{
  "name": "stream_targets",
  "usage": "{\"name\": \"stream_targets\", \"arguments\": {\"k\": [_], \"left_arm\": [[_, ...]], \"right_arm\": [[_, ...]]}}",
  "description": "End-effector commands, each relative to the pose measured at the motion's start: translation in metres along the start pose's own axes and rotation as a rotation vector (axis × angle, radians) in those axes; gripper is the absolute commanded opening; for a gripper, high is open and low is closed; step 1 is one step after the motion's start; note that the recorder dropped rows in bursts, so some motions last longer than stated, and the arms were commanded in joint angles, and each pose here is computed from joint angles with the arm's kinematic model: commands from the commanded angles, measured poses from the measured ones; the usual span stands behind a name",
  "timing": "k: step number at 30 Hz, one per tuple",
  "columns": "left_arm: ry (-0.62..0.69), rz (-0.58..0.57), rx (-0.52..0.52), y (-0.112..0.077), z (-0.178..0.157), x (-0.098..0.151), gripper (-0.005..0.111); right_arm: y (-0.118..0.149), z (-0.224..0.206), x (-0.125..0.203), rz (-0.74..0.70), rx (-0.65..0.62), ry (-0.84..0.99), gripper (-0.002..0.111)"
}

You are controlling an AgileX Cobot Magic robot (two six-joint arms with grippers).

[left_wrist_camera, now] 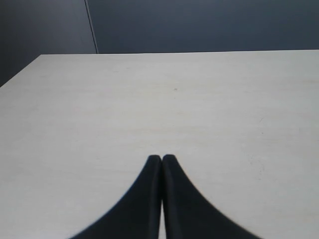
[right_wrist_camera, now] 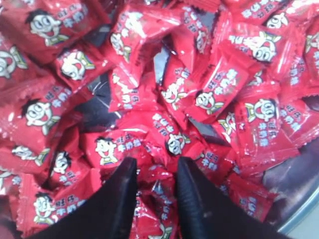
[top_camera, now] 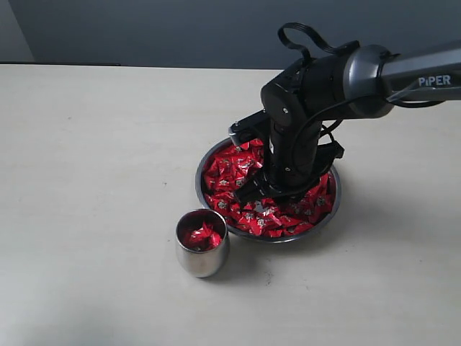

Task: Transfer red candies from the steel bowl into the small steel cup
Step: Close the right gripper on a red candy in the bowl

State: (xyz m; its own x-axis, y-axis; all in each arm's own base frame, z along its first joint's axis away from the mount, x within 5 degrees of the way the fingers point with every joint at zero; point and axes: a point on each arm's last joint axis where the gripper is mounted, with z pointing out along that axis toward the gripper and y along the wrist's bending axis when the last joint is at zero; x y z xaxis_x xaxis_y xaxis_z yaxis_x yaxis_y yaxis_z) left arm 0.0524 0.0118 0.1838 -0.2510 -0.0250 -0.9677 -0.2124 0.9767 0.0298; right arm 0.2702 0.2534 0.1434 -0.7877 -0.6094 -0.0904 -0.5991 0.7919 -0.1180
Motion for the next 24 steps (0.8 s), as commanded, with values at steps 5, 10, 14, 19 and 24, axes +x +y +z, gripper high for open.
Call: {"name": "stream_targets", "arguments": {"k": [5, 10, 14, 19, 24], "left_arm": [[-0.011, -0.006, 0.006, -0.0004, 0.0001, 0.0004, 0.000], [-0.011, -0.006, 0.006, -0.0004, 0.0001, 0.0004, 0.000], [-0.011, -0.006, 0.006, -0.0004, 0.0001, 0.0004, 0.000], [-0.011, -0.006, 0.006, -0.0004, 0.0001, 0.0004, 0.000], [-0.011, -0.006, 0.006, -0.0004, 0.0001, 0.0004, 0.000]], "right_arm": [[-0.0025, 0.0001, -0.0015, -0.003, 0.006, -0.007, 0.028], [-0.0025, 0.0001, -0.0015, -0.003, 0.006, -0.007, 0.026], [-0.0039, 0.0001, -0.0018, -0.017, 0.021, -0.011, 0.007], [-0.0056, 0.0000, -0.0023, -0.033, 0.039, -0.015, -0.001], [-0.0057, -0.0008, -0.0021, -0.032, 0.039, -0.015, -0.001]]}}
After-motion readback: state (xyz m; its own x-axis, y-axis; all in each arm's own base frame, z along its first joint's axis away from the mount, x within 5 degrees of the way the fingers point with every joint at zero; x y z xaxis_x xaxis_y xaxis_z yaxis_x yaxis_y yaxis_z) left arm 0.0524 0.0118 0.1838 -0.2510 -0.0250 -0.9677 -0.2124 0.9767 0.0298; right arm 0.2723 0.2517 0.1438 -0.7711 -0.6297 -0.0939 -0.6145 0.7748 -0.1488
